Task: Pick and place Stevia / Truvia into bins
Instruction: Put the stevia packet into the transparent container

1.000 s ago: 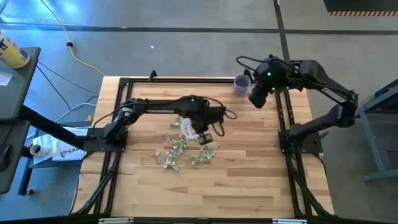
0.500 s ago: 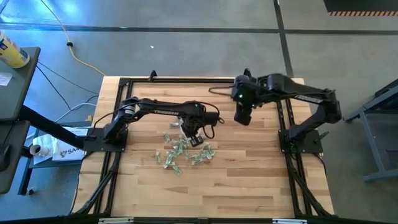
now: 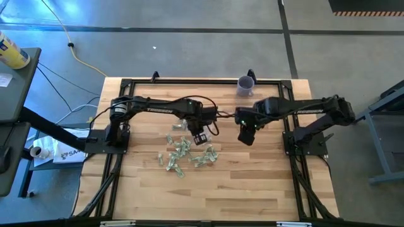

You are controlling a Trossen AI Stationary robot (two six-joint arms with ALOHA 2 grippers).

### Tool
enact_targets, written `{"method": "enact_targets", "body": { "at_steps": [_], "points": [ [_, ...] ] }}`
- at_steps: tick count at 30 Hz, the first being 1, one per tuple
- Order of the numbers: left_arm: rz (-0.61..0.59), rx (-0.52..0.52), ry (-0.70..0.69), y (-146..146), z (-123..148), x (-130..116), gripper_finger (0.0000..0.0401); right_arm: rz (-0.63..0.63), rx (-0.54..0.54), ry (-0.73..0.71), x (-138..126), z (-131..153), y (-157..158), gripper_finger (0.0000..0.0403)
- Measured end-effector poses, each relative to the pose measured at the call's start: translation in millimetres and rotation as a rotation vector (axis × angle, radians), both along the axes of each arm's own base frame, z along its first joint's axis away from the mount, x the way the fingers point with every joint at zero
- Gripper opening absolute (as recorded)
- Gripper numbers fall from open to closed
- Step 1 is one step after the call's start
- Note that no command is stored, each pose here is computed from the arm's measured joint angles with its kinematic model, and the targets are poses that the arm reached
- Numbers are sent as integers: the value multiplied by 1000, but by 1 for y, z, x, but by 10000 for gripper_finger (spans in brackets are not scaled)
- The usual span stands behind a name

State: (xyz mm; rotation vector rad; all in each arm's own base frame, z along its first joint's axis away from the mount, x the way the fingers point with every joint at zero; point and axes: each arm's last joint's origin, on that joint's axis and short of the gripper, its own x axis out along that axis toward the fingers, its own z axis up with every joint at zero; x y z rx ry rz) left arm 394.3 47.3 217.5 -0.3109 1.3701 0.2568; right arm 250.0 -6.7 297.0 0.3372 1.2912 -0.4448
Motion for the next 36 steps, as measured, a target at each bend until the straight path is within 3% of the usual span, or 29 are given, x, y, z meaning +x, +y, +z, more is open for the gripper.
{"method": "enact_targets", "body": {
  "at_steps": [3,8,13,17,21,26,30,34,36],
  "points": [
    [-20,1,11,9,-8,0,51,-58,-22,-19,-5,1,7,144],
    [-43,5,-150,32,-5,12,54,-123,-69,-62,-11,6,15,151],
    [-33,42,-314,59,1,21,55,-135,-71,-53,-14,6,19,154],
    [-16,35,-324,68,4,20,60,-114,-75,-37,-16,6,22,155],
    [-39,-17,-297,61,4,18,93,-87,-90,-10,-18,6,23,164],
    [-36,-32,-291,48,4,21,164,-82,-101,-9,-18,6,22,175],
    [-15,-101,-243,35,25,5,213,0,-121,-9,-17,6,26,183],
    [-65,10,-192,5,66,-25,228,142,-197,-72,-9,3,30,185],
    [-81,77,-190,-11,80,-41,228,211,-167,-125,-2,-10,32,184]
  ]
}}
